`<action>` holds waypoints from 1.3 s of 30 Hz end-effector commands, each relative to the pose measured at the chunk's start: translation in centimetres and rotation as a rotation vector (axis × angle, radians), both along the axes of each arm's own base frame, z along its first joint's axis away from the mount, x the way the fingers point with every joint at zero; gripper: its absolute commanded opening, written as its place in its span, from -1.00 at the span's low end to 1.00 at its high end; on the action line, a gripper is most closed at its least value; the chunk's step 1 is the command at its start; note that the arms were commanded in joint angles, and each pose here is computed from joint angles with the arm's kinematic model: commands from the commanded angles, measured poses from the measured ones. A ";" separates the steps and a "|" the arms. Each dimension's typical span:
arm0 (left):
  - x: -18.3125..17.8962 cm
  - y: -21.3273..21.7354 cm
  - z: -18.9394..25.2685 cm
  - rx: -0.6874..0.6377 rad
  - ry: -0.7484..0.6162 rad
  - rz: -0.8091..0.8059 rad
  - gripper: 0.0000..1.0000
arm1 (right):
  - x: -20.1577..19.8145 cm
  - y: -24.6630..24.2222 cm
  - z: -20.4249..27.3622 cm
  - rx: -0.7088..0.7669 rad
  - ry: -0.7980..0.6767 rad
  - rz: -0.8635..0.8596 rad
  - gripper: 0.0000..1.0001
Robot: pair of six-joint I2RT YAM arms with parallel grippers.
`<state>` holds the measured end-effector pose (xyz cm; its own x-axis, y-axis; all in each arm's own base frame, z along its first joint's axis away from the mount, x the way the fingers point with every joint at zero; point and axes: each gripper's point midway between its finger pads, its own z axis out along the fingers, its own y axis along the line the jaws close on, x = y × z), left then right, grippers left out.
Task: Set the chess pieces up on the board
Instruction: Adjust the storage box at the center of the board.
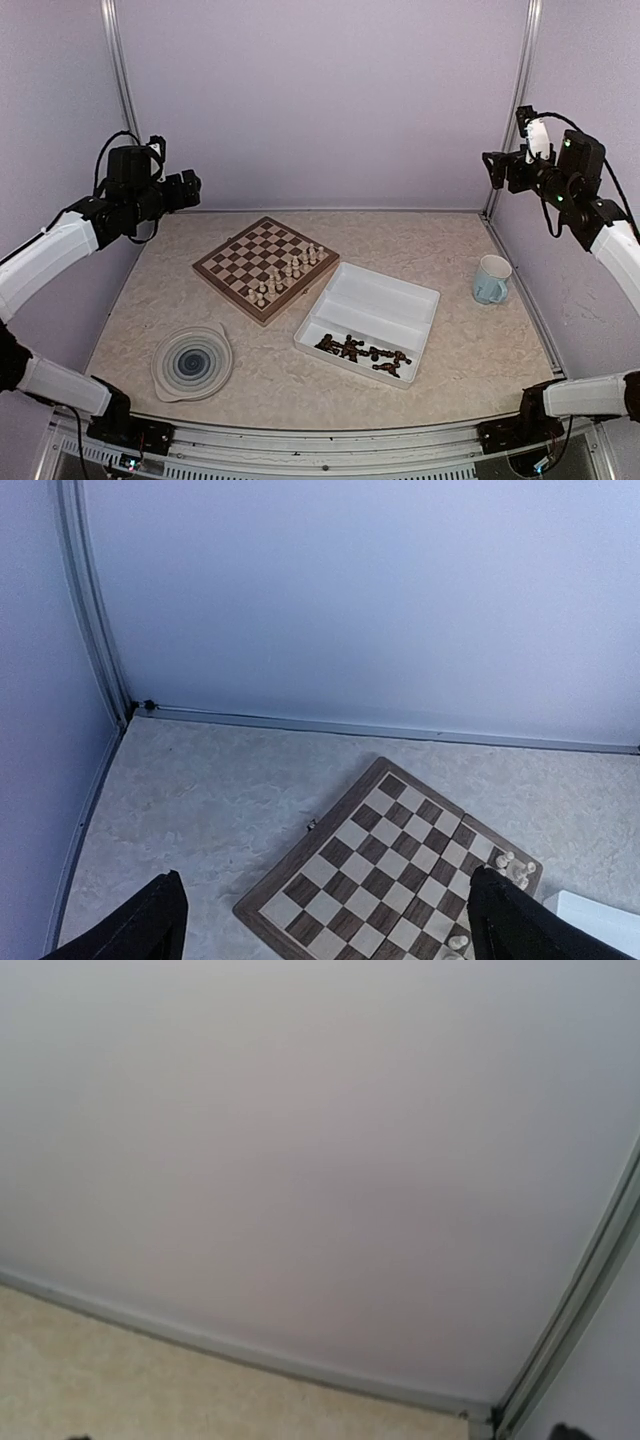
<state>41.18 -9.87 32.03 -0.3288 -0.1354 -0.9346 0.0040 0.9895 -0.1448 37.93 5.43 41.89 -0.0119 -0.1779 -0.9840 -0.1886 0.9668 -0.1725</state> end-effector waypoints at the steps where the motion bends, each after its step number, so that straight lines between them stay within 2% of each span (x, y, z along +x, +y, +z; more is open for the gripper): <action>1: 1.2 1.4 -0.5 -0.048 -0.054 -0.004 0.89 | 1.8 -0.3 -2.8 0.013 0.062 0.011 0.98; 5: 1.2 0.7 -2.1 0.000 -0.051 -0.059 0.81 | 2.7 0.5 -6.0 -0.030 0.144 0.088 0.98; 9: 0.0 -3.6 -3.3 0.070 -0.049 -0.203 0.76 | 2.4 2.4 -9.3 -0.082 0.232 0.209 0.98; 13: -2.8 -10.1 -4.6 0.146 -0.036 -0.426 0.68 | 0.7 5.3 -12.7 -0.157 0.323 0.365 0.85; 18: -8.3 -17.9 -7.0 0.219 0.005 -0.697 0.52 | -4.0 11.1 -17.1 -0.242 0.425 0.658 0.59; 21: -11.2 -20.8 -9.2 0.216 0.055 -0.826 0.39 | -7.9 15.2 -19.8 -0.314 0.471 0.833 0.49; 24: -13.3 -22.2 -11.3 0.207 0.101 -0.898 0.36 | -11.9 18.5 -22.5 -0.396 0.514 0.992 0.47; 27: -13.0 -21.4 -12.6 0.214 0.130 -0.818 0.45 | -15.9 21.3 -25.2 -0.513 0.557 1.125 0.52; 28: -12.4 -20.6 -13.0 0.214 0.138 -0.768 0.53 | -17.1 22.2 -26.1 -0.560 0.566 1.164 0.61; 31: -8.7 -16.1 -13.9 0.179 0.201 -0.525 0.66 | -20.2 24.5 -28.4 -0.691 0.570 1.252 0.78; 35: -3.7 -8.5 -13.7 0.034 0.228 -0.252 0.71 | -22.8 27.0 -31.1 -0.819 0.559 1.304 0.83; 39: -0.8 -2.9 -12.4 -0.112 0.197 -0.114 0.71 | -23.4 28.7 -33.2 -0.894 0.544 1.293 0.86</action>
